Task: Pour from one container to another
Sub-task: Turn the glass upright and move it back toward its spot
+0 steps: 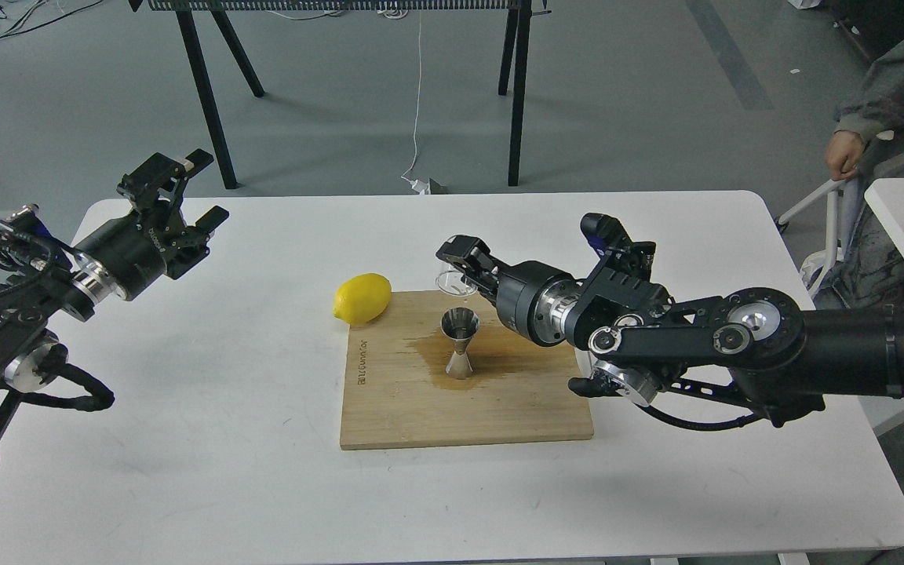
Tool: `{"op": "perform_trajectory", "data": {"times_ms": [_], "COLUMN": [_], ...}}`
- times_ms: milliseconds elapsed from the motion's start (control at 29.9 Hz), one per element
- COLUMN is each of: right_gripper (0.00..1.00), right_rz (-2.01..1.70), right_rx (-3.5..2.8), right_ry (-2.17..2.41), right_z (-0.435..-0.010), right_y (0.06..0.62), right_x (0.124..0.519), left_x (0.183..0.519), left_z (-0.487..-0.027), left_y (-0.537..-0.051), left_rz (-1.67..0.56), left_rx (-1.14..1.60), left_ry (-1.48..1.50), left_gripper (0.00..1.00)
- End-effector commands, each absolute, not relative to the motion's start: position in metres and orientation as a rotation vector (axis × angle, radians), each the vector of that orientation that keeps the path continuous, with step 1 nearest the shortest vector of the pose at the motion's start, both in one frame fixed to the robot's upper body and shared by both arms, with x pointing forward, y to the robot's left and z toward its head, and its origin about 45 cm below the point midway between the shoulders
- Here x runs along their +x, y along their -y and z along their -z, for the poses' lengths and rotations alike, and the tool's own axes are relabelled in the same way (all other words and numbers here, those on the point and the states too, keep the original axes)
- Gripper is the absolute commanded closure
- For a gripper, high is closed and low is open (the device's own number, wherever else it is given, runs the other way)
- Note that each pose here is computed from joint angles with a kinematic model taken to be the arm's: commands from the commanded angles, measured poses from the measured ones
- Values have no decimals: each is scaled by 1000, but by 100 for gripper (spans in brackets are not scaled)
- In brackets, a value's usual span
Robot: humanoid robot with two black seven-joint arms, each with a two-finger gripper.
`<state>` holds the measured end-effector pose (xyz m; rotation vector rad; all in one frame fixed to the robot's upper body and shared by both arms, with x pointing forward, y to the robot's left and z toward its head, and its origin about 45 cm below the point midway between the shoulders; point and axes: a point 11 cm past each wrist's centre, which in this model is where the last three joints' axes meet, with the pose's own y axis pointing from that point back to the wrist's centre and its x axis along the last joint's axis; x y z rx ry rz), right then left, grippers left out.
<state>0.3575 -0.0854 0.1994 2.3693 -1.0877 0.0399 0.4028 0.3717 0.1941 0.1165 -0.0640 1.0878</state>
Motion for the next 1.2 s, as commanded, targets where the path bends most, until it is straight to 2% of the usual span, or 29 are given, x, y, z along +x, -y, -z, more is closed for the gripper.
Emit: {"op": "perform_trajectory", "data": {"times_ms": [0,468,735,1170], "right_gripper": [54,54,55,55], "right_rz": [131,859,1173,1909], "right_rx": [2401,2417,2312,2228], "right_ry": [1200,1825,2182,2415], "right_z": [-189,-182,-170,-135], "right_y": [96,180,261,319], "right_x": [354,346,327,302], "left_x": [403,403,403,402], "left_z": [-193,-191,-190,-183], "left_y": [-372,-373,-368,-370], "left_rz": [-1089,-1096,-1106,-1112], "left_rx": [118,117,77,90], "left_ry": [62,55,28,13], "left_gripper": [1,1,1,1]}}
